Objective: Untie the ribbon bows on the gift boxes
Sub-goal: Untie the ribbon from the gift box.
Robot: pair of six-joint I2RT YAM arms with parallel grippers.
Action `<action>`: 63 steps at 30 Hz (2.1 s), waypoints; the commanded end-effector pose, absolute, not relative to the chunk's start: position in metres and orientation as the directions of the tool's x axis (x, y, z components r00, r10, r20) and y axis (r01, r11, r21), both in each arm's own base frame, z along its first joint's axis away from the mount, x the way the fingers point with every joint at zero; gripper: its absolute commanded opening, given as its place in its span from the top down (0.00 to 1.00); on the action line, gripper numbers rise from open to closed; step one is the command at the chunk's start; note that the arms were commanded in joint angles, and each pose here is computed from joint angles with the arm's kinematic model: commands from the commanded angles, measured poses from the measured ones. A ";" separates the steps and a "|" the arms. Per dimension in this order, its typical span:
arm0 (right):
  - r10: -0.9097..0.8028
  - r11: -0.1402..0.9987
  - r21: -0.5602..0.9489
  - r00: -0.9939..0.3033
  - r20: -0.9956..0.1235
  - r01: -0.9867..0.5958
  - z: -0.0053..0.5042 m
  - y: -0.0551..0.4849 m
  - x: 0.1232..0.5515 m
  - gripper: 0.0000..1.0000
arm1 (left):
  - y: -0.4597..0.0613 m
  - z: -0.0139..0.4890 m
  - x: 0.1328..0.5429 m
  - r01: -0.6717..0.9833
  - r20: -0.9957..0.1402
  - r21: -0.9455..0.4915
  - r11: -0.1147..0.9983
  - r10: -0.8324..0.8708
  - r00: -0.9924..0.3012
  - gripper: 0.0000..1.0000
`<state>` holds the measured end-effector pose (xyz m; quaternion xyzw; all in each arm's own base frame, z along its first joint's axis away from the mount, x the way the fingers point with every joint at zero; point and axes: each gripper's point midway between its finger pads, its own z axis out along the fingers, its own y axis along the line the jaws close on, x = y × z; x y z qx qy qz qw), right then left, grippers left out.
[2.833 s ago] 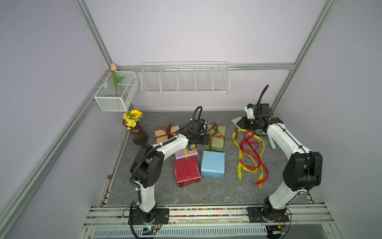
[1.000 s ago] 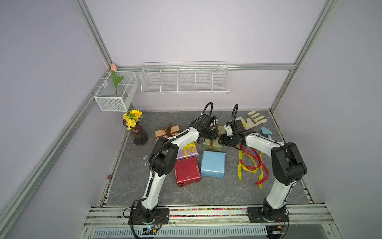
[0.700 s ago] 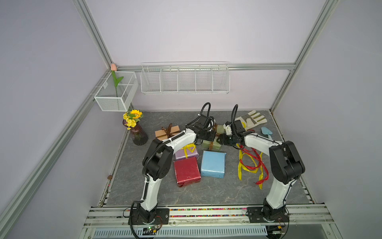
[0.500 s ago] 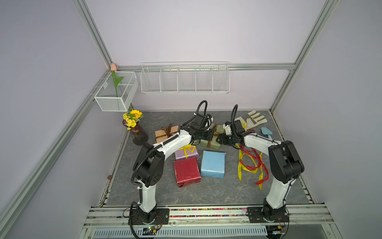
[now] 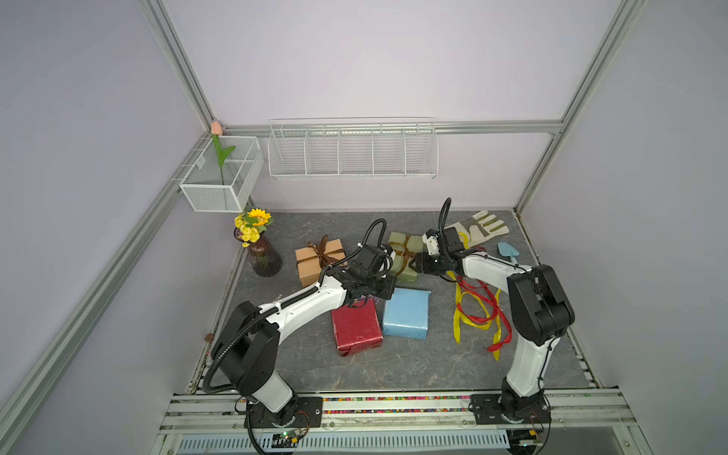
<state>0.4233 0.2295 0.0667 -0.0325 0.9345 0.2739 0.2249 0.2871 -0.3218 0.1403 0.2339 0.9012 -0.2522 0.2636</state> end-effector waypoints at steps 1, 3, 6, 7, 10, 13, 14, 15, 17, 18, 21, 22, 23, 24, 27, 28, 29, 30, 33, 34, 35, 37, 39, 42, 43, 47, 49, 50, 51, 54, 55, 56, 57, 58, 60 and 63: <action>0.056 0.896 0.432 -0.938 -0.342 -0.104 0.026 0.213 0.410 0.46 | -0.324 0.139 0.273 0.577 -0.581 -0.357 0.735 0.309 -0.753 0.99; 0.055 0.897 0.429 -0.938 -0.342 -0.104 0.026 0.213 0.410 0.46 | -0.325 0.133 0.269 0.577 -0.562 -0.367 0.730 0.320 -0.762 0.98; 0.046 0.898 0.425 -0.937 -0.346 -0.113 0.028 0.213 0.411 0.46 | -0.331 0.127 0.254 0.598 -0.529 -0.416 0.685 0.353 -0.772 0.87; 0.044 0.899 0.423 -0.937 -0.347 -0.115 0.028 0.213 0.412 0.46 | -0.334 0.127 0.248 0.610 -0.521 -0.438 0.660 0.367 -0.771 0.79; 0.035 0.897 0.424 -0.936 -0.350 -0.125 0.030 0.214 0.412 0.46 | -0.342 0.140 0.234 0.640 -0.535 -0.483 0.597 0.378 -0.756 0.54; 0.032 0.895 0.426 -0.934 -0.355 -0.131 0.033 0.215 0.412 0.46 | -0.342 0.160 0.243 0.646 -0.582 -0.459 0.610 0.343 -0.737 0.46; 0.031 0.895 0.427 -0.934 -0.356 -0.133 0.034 0.215 0.411 0.46 | -0.342 0.165 0.249 0.642 -0.596 -0.442 0.626 0.330 -0.732 0.45; 0.029 0.893 0.428 -0.934 -0.357 -0.136 0.035 0.215 0.411 0.47 | -0.341 0.171 0.258 0.631 -0.611 -0.419 0.653 0.312 -0.728 0.45; 0.025 0.892 0.429 -0.931 -0.363 -0.143 0.040 0.214 0.410 0.47 | -0.336 0.175 0.279 0.590 -0.629 -0.358 0.724 0.279 -0.725 0.45; 0.023 0.892 0.428 -0.930 -0.368 -0.147 0.042 0.214 0.410 0.47 | -0.334 0.175 0.290 0.564 -0.633 -0.323 0.760 0.269 -0.726 0.45; 0.013 0.894 0.418 -0.924 -0.383 -0.160 0.051 0.212 0.408 0.47 | -0.334 0.174 0.314 0.511 -0.636 -0.258 0.820 0.254 -0.728 0.45; 0.009 0.896 0.412 -0.922 -0.386 -0.164 0.054 0.211 0.407 0.47 | -0.338 0.175 0.321 0.506 -0.642 -0.248 0.826 0.251 -0.725 0.45; 0.005 0.897 0.408 -0.921 -0.390 -0.168 0.056 0.210 0.406 0.47 | -0.341 0.174 0.326 0.499 -0.642 -0.241 0.832 0.250 -0.725 0.45; -0.001 0.900 0.401 -0.919 -0.393 -0.172 0.059 0.209 0.404 0.47 | -0.344 0.173 0.331 0.493 -0.642 -0.235 0.838 0.246 -0.726 0.44; -0.012 0.909 0.375 -0.914 -0.407 -0.179 0.069 0.202 0.400 0.48 | -0.353 0.173 0.342 0.495 -0.649 -0.228 0.839 0.248 -0.719 0.44; -0.016 0.913 0.365 -0.909 -0.416 -0.183 0.073 0.201 0.399 0.48 | -0.355 0.171 0.346 0.491 -0.651 -0.224 0.842 0.246 -0.718 0.45; -0.018 0.916 0.358 -0.908 -0.419 -0.183 0.076 0.198 0.398 0.48 | -0.357 0.168 0.349 0.491 -0.649 -0.220 0.843 0.249 -0.719 0.44; -0.023 0.917 0.352 -0.905 -0.426 -0.189 0.080 0.197 0.397 0.49 | -0.360 0.164 0.352 0.489 -0.646 -0.216 0.845 0.252 -0.721 0.45; -0.036 0.913 0.350 -0.897 -0.440 -0.209 0.092 0.196 0.392 0.50 | -0.369 0.150 0.359 0.492 -0.626 -0.213 0.844 0.269 -0.732 0.47; -0.039 0.911 0.352 -0.895 -0.445 -0.214 0.096 0.196 0.390 0.50 | -0.372 0.146 0.360 0.493 -0.622 -0.219 0.842 0.269 -0.735 0.47; -0.042 0.910 0.352 -0.892 -0.451 -0.221 0.099 0.196 0.389 0.51 | -0.374 0.143 0.361 0.494 -0.620 -0.222 0.841 0.269 -0.737 0.47; -0.047 0.908 0.349 -0.885 -0.464 -0.232 0.107 0.195 0.388 0.53 | -0.376 0.140 0.365 0.489 -0.623 -0.223 0.843 0.262 -0.737 0.48; -0.057 0.900 0.353 -0.874 -0.483 -0.254 0.114 0.197 0.388 0.58 | -0.375 0.139 0.367 0.478 -0.626 -0.215 0.852 0.256 -0.737 0.48; -0.078 0.875 0.380 -0.861 -0.503 -0.301 0.120 0.207 0.393 0.63 | -0.363 0.136 0.372 0.439 -0.629 -0.177 0.881 0.242 -0.739 0.49; -0.087 0.866 0.389 -0.861 -0.502 -0.314 0.120 0.212 0.395 0.64 | -0.358 0.135 0.374 0.422 -0.628 -0.163 0.892 0.236 -0.741 0.49; -0.098 0.848 0.410 -0.859 -0.502 -0.336 0.118 0.225 0.407 0.66 | -0.344 0.124 0.380 0.395 -0.616 -0.130 0.909 0.239 -0.750 0.50; -0.099 0.843 0.415 -0.857 -0.505 -0.342 0.115 0.231 0.415 0.66 | -0.343 0.119 0.381 0.404 -0.611 -0.115 0.907 0.256 -0.749 0.49; -0.100 0.843 0.415 -0.858 -0.504 -0.343 0.113 0.232 0.419 0.67 | -0.343 0.117 0.381 0.410 -0.611 -0.111 0.905 0.263 -0.747 0.50; -0.104 0.842 0.413 -0.855 -0.509 -0.348 0.112 0.235 0.422 0.68 | -0.344 0.115 0.381 0.417 -0.610 -0.110 0.902 0.270 -0.745 0.49; -0.114 0.849 0.388 -0.841 -0.529 -0.359 0.107 0.237 0.434 0.71 | -0.346 0.110 0.381 0.432 -0.612 -0.108 0.895 0.283 -0.739 0.50; -0.117 0.852 0.380 -0.840 -0.530 -0.359 0.106 0.237 0.438 0.72 | -0.347 0.108 0.381 0.433 -0.610 -0.108 0.895 0.285 -0.740 0.50; -0.123 0.853 0.376 -0.840 -0.528 -0.361 0.104 0.239 0.440 0.72 | -0.347 0.107 0.382 0.435 -0.609 -0.107 0.894 0.287 -0.740 0.50; -0.128 0.854 0.373 -0.842 -0.524 -0.362 0.101 0.240 0.443 0.72 | -0.348 0.104 0.382 0.435 -0.606 -0.107 0.894 0.288 -0.742 0.50; -0.136 0.853 0.372 -0.844 -0.518 -0.366 0.099 0.241 0.443 0.72 | -0.348 0.103 0.383 0.434 -0.606 -0.106 0.895 0.288 -0.742 0.50; -0.140 0.850 0.376 -0.847 -0.513 -0.368 0.095 0.244 0.444 0.72 | -0.348 0.099 0.382 0.435 -0.601 -0.102 0.895 0.293 -0.744 0.50; -0.142 0.846 0.382 -0.847 -0.512 -0.372 0.093 0.246 0.445 0.72 | -0.348 0.096 0.383 0.436 -0.599 -0.096 0.895 0.298 -0.743 0.50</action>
